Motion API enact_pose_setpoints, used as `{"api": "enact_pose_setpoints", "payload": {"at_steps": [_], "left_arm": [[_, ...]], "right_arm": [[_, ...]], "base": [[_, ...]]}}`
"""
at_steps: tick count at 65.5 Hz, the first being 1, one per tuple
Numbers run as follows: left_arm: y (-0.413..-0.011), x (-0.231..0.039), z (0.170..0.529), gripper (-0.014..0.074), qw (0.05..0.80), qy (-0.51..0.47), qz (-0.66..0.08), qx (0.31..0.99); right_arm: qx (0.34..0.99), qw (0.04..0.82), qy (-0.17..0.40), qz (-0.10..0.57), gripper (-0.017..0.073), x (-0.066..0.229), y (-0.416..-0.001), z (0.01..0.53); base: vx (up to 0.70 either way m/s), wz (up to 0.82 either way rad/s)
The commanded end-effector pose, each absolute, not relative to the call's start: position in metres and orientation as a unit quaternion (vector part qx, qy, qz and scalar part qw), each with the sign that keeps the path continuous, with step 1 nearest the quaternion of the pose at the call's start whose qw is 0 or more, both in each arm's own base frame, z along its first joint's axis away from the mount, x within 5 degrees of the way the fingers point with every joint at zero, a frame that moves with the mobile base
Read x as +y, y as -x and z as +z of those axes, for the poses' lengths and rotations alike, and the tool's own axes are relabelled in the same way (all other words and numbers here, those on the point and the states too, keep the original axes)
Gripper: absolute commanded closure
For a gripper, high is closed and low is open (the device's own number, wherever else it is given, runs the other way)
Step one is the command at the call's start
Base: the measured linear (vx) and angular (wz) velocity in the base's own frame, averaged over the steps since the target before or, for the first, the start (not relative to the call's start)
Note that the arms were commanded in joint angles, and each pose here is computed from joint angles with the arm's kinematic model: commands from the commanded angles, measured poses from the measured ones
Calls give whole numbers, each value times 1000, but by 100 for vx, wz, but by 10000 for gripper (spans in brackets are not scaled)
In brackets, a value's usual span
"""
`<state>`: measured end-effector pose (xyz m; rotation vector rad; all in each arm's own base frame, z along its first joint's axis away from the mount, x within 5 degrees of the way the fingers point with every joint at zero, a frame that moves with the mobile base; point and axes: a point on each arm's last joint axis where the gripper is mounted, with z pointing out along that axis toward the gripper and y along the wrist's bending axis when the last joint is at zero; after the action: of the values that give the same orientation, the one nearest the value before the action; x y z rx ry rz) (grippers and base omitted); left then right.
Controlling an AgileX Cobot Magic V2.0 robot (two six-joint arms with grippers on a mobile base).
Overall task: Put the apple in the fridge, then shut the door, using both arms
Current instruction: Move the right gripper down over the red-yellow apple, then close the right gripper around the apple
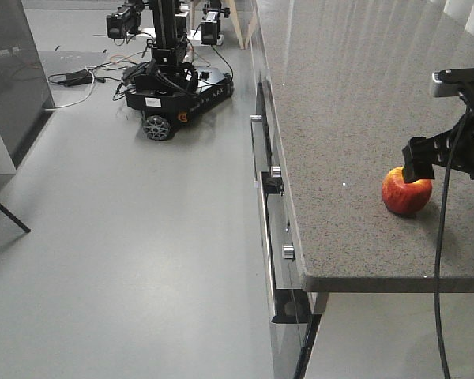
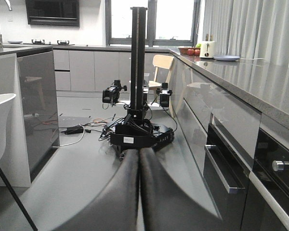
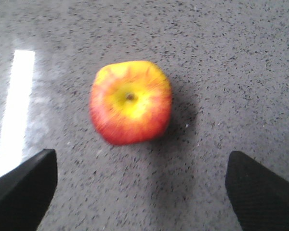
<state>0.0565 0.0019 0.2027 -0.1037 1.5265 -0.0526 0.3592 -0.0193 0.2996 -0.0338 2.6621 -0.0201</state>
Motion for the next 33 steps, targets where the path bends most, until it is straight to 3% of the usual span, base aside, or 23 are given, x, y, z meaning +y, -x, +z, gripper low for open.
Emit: {"api": "enact_pose_setpoints", "payload": {"at_steps": [1,14,33], "left_arm": [[-56,2,200,599,742,51,-25,669],[-56,2,200,599,742,51,-25,669],[-56,2,200,599,742,51,-25,669]], "right_arm": [[962,274,12,-1,-104,-25,-370,316],[963,267,22,36,-97,-20,-391,297],[958,283,20,35,-74,-21,-412,270]], "base": [[0,0],[0,0],[0,0]]}}
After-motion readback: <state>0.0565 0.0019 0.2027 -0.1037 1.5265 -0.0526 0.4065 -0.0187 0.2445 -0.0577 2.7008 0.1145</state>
